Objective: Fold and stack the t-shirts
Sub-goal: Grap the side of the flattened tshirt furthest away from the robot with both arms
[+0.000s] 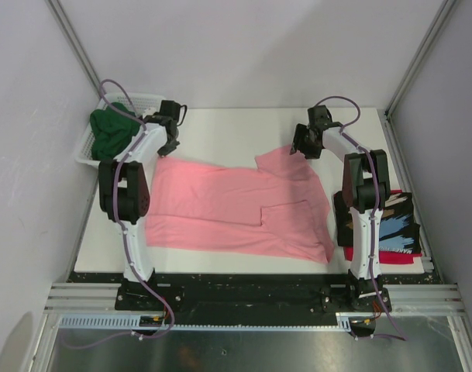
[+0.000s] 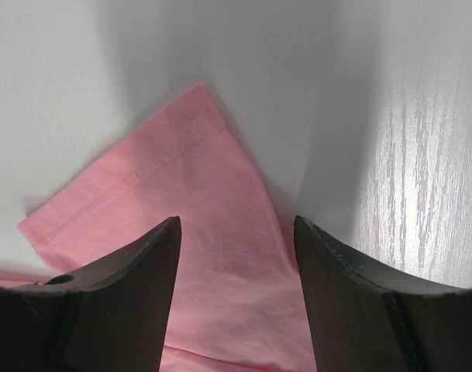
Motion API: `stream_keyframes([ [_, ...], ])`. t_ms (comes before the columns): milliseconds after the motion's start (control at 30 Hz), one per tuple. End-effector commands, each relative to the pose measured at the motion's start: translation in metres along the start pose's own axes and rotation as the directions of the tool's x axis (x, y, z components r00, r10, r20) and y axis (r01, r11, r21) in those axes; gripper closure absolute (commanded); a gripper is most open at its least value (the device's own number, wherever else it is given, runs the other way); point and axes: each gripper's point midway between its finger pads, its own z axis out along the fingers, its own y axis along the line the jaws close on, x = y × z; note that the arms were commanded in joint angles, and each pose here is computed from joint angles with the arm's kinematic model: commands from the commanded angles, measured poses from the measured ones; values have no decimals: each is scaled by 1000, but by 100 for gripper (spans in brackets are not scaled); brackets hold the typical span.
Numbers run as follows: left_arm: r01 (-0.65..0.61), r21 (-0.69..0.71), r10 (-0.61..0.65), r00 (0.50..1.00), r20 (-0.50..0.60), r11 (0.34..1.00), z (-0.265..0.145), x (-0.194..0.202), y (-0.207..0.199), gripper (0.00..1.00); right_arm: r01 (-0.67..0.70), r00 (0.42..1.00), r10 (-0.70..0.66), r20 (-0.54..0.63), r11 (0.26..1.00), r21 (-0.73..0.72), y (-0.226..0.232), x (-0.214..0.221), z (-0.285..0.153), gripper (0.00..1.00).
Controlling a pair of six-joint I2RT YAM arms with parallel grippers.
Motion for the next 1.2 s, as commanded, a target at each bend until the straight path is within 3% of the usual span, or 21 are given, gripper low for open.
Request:
stream_keyframes([
  [0, 17, 2, -17, 999, 49, 1000, -12, -8, 7, 100, -3, 1000, 3, 8, 1000, 5, -2, -3, -9, 35],
  [433, -17, 8, 17, 1000, 24, 1000, -1, 3, 3, 100, 43, 998, -50, 47, 991, 129, -15, -18, 12, 35],
  [667, -22, 13, 22, 999, 23, 1000, 1, 3, 2, 100, 46, 999, -47, 5, 991, 125, -5, 7, 11, 49],
  [967, -24, 28, 23, 1000, 10, 999, 2, 5, -2, 100, 33, 999, -34, 9, 991, 129, -7, 15, -10, 50],
  [1067, -26, 30, 26, 1000, 12, 999, 2, 4, -3, 100, 31, 999, -32, 8, 992, 126, -6, 15, -14, 58],
  [1167, -33, 33, 32, 999, 15, 999, 2, 3, -5, 100, 29, 999, -32, 15, 992, 126, -6, 13, -19, 75],
])
